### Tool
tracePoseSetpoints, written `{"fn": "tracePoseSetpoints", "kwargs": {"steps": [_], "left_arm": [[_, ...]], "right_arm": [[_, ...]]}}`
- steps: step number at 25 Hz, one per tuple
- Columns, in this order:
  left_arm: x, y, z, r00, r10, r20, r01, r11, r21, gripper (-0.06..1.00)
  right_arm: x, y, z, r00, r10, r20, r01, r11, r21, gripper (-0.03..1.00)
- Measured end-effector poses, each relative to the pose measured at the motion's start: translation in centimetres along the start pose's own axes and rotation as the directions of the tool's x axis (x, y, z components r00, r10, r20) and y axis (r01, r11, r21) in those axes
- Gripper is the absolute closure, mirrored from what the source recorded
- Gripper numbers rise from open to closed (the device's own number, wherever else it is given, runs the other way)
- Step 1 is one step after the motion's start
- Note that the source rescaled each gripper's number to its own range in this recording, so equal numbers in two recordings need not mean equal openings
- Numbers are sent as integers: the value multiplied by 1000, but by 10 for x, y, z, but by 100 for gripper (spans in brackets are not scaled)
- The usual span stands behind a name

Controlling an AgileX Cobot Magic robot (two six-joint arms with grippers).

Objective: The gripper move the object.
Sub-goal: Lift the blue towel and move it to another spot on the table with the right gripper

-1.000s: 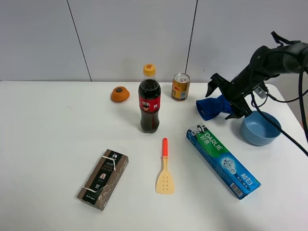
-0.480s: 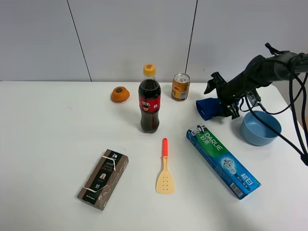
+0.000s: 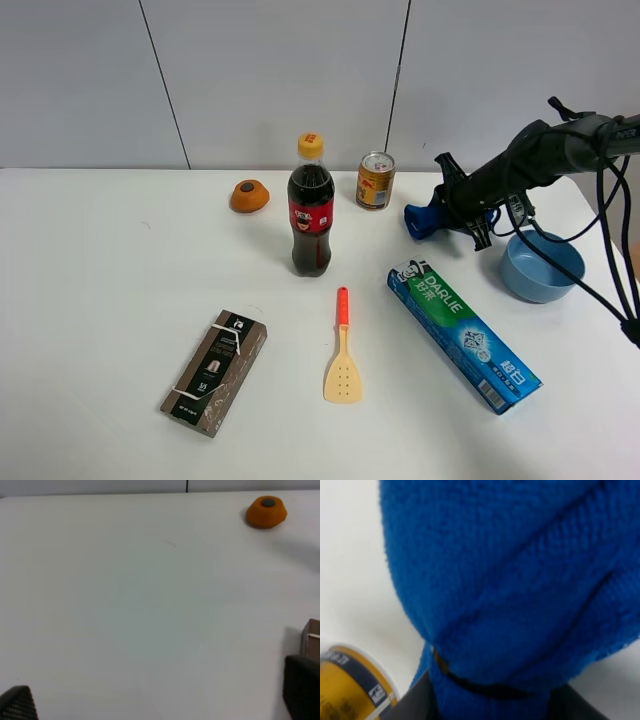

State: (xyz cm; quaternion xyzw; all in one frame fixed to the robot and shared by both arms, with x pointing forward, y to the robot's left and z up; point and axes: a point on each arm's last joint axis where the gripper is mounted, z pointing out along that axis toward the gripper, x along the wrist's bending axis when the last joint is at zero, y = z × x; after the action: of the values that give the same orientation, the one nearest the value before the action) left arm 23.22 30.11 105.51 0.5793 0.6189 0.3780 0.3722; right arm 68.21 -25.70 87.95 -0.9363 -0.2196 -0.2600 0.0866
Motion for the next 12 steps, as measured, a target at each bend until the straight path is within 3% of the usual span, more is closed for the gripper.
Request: {"fn": "tracePoseSetpoints", "kwargs": {"steps": [6, 9, 12], "left_arm": [[0, 0, 0, 1000, 0, 0, 0, 1000, 0, -6], [0, 0, 0, 1000, 0, 0, 0, 1000, 0, -6], [0, 0, 0, 1000, 0, 0, 0, 1000, 0, -6]], "right_arm": [[10, -3, -18, 997, -77, -32, 77, 997, 10, 97], [29, -7, -58, 978, -192, -80, 189, 981, -41, 97], [37, -13, -90, 951, -298, -78, 294, 954, -55, 97]]}}
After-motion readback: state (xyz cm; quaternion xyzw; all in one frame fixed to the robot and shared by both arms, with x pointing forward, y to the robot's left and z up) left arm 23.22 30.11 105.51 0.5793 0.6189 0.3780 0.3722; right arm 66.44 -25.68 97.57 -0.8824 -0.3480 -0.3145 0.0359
